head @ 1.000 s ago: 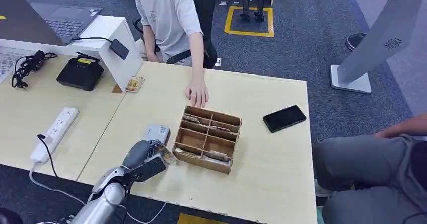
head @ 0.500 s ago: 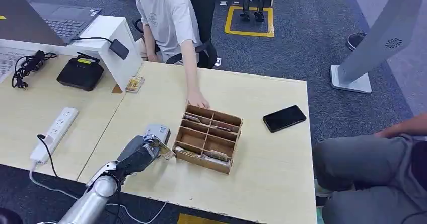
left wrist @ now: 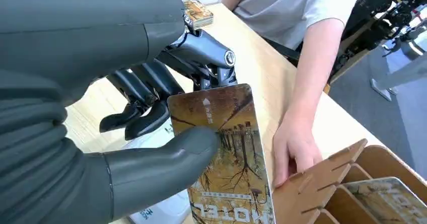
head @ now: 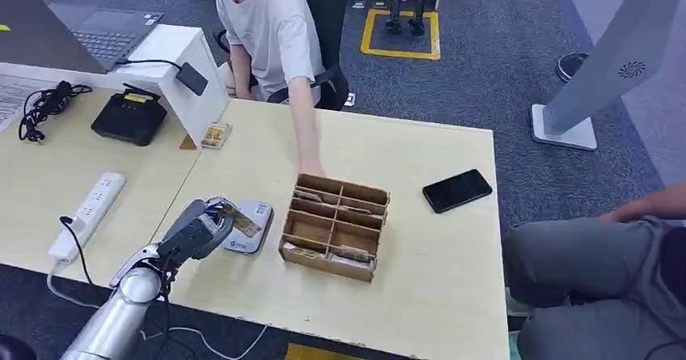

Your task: Pass the card to the sensor for recognition and then transmit it.

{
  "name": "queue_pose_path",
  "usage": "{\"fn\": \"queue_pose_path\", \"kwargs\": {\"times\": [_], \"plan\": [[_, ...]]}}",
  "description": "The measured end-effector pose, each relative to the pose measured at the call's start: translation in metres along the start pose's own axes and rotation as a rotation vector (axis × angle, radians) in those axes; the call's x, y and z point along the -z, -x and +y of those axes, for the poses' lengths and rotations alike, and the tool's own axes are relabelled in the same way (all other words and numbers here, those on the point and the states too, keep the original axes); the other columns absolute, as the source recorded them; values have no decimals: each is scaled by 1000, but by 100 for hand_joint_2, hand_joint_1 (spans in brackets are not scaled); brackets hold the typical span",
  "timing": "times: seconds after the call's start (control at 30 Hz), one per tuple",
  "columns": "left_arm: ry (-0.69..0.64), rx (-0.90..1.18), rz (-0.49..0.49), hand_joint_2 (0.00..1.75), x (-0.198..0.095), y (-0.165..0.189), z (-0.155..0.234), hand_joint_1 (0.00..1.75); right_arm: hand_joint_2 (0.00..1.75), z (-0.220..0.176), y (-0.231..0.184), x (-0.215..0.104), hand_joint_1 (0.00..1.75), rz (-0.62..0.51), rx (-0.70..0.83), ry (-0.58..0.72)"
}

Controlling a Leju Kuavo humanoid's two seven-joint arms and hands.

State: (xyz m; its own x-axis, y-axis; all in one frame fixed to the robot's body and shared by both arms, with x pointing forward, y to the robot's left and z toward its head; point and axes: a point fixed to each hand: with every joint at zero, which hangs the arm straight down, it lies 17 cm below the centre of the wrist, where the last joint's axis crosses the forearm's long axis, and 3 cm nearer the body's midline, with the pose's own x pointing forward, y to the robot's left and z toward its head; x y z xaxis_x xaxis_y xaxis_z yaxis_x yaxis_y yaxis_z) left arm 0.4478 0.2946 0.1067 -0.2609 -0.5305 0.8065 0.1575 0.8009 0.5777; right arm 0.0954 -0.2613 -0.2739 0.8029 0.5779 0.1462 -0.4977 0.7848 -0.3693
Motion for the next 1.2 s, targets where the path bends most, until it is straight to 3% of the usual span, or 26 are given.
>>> {"fn": "queue_pose_path", "kwargs": {"times": [0.93,1.2], "plan": [[-11,35,7,175,1,1,3,175,175,0,0,0,0,1,-3,0],[-71,194,33,175,4,10,13,175,175,0,0,0,0,-2,-10,1]]}}
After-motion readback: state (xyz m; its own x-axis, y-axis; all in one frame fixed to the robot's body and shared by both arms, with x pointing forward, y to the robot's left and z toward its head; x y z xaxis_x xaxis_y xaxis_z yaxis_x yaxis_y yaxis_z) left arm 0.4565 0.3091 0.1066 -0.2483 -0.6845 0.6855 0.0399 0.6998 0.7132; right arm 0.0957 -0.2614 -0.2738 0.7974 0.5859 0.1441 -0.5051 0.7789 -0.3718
